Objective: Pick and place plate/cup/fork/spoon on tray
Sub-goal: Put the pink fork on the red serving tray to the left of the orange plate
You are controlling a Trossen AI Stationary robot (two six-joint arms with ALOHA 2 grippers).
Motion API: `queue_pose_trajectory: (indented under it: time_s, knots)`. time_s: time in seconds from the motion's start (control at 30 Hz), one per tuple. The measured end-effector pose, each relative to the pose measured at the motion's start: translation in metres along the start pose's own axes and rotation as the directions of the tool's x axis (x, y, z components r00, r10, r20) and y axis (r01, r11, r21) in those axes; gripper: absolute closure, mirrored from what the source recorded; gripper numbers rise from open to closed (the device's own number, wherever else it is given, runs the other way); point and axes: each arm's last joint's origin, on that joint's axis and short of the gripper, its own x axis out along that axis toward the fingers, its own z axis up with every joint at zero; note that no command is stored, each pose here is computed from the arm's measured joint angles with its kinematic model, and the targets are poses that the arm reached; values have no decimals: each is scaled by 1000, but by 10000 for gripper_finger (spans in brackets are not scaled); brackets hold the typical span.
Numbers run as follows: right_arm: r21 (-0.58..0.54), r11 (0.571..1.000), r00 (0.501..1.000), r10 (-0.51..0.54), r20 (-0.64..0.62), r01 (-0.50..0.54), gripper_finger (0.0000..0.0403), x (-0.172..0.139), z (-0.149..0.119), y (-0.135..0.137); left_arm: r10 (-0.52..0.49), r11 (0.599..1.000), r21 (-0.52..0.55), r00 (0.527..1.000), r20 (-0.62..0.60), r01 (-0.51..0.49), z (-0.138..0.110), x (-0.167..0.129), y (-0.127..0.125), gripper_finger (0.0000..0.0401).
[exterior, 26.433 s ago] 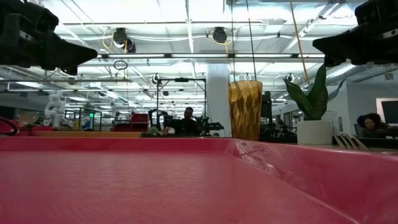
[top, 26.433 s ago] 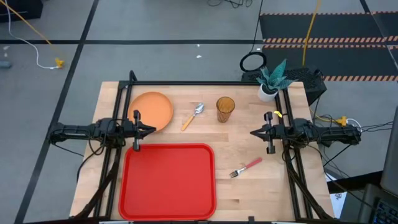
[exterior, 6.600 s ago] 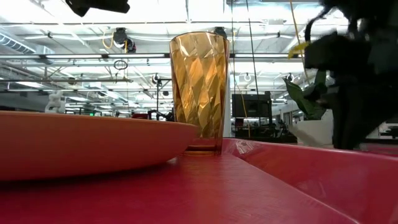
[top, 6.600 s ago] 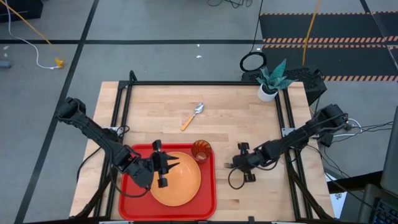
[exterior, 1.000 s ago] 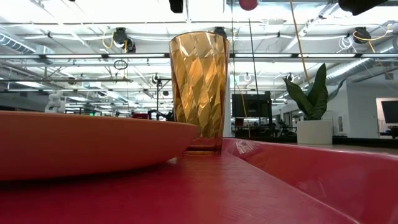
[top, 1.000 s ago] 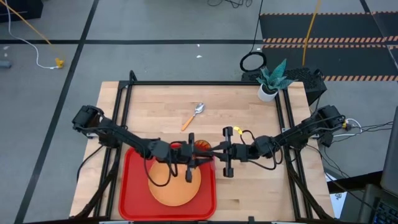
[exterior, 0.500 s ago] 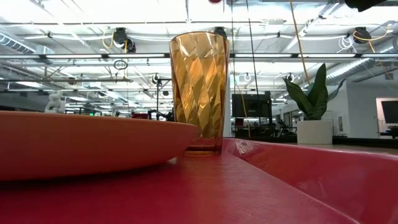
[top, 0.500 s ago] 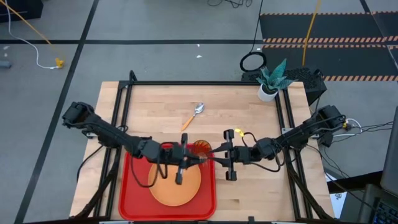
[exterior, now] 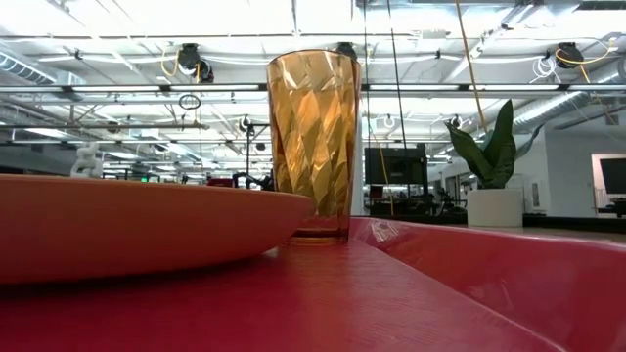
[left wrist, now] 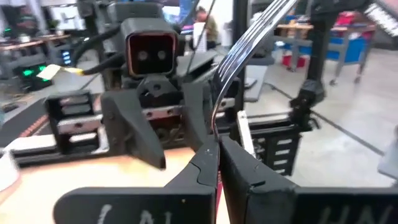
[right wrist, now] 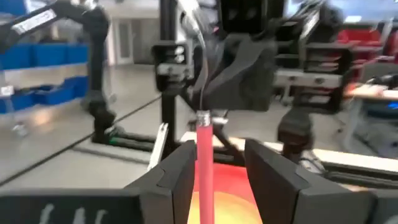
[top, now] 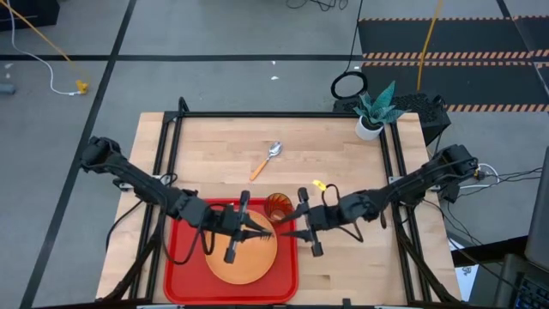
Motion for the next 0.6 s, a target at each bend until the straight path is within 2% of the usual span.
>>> queue_pose_trajectory:
  time_s: [0.1, 0.3, 0.6]
  knots:
    - [7, 999, 999, 42, -12, -42, 266, 3, 3, -2, -47, 999, 1, 999, 0, 47, 0, 0, 1, 396]
    - [48, 997, 997, 67, -24, -66, 266, 8, -4, -9, -25, 1000, 9, 1000, -13, 25, -4, 5, 9, 394]
    - [96, 979, 982, 186, -31, -183, 266, 16, -18, -16, -92, 995, 30, 996, -10, 93, -11, 13, 16, 393]
